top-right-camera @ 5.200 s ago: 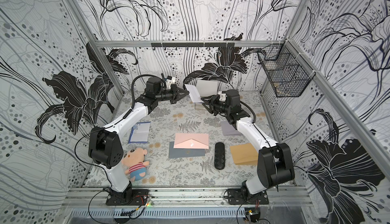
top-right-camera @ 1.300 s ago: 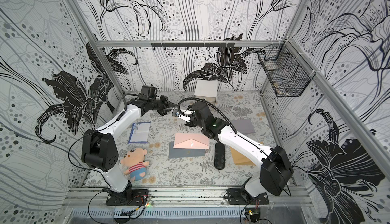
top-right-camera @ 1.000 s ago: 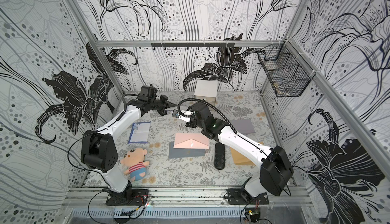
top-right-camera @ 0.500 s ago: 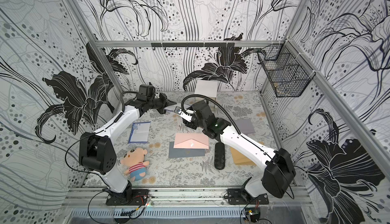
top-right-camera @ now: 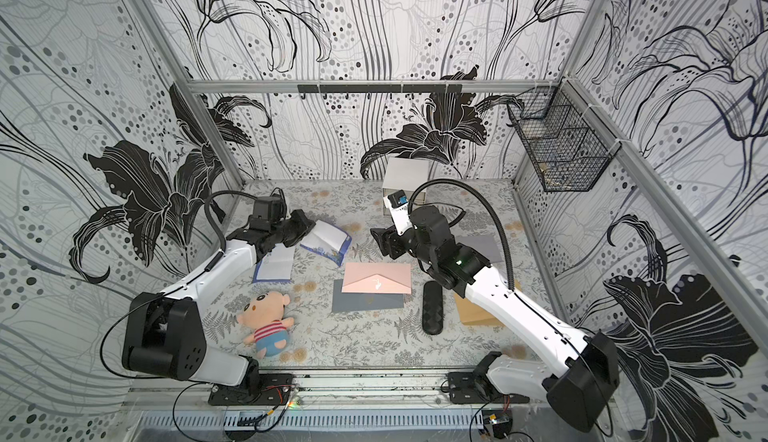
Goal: Take the letter paper out of the envelope
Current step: Place the letter paper at the center of the board.
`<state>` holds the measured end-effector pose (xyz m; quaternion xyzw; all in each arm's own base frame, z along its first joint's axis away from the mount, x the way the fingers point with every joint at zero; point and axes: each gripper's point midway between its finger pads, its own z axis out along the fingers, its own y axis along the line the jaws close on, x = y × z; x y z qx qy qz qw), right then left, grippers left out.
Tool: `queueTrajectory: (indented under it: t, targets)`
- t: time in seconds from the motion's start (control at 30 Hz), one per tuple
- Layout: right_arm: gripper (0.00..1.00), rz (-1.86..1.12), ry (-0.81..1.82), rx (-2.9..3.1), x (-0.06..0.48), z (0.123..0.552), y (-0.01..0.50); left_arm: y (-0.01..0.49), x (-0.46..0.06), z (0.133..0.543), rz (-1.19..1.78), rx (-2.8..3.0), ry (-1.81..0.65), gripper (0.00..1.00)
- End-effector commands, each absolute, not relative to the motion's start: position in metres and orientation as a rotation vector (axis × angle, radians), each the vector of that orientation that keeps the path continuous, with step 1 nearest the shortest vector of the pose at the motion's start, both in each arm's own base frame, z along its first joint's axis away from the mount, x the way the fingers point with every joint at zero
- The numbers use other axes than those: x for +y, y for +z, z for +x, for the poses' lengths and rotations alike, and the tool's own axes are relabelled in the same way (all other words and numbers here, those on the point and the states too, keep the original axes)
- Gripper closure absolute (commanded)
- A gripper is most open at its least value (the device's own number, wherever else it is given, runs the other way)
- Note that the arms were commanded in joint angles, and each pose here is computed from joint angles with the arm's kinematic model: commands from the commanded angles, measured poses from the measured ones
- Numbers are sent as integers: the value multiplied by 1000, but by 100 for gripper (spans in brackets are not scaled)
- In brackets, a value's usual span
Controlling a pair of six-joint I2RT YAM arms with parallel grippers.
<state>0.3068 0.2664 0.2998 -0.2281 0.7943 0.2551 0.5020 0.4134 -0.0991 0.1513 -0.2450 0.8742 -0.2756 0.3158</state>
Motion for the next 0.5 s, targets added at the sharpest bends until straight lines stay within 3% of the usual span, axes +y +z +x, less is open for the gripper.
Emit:
queueTrajectory:
  t: [0.0, 0.47]
  targets:
    - [30, -450, 771, 1991, 268, 302, 292, 140, -83, 432, -516, 2238, -565, 100]
    - [32, -437, 846, 2059, 269, 304, 274, 93, -32, 415, -595, 2248, -194, 100]
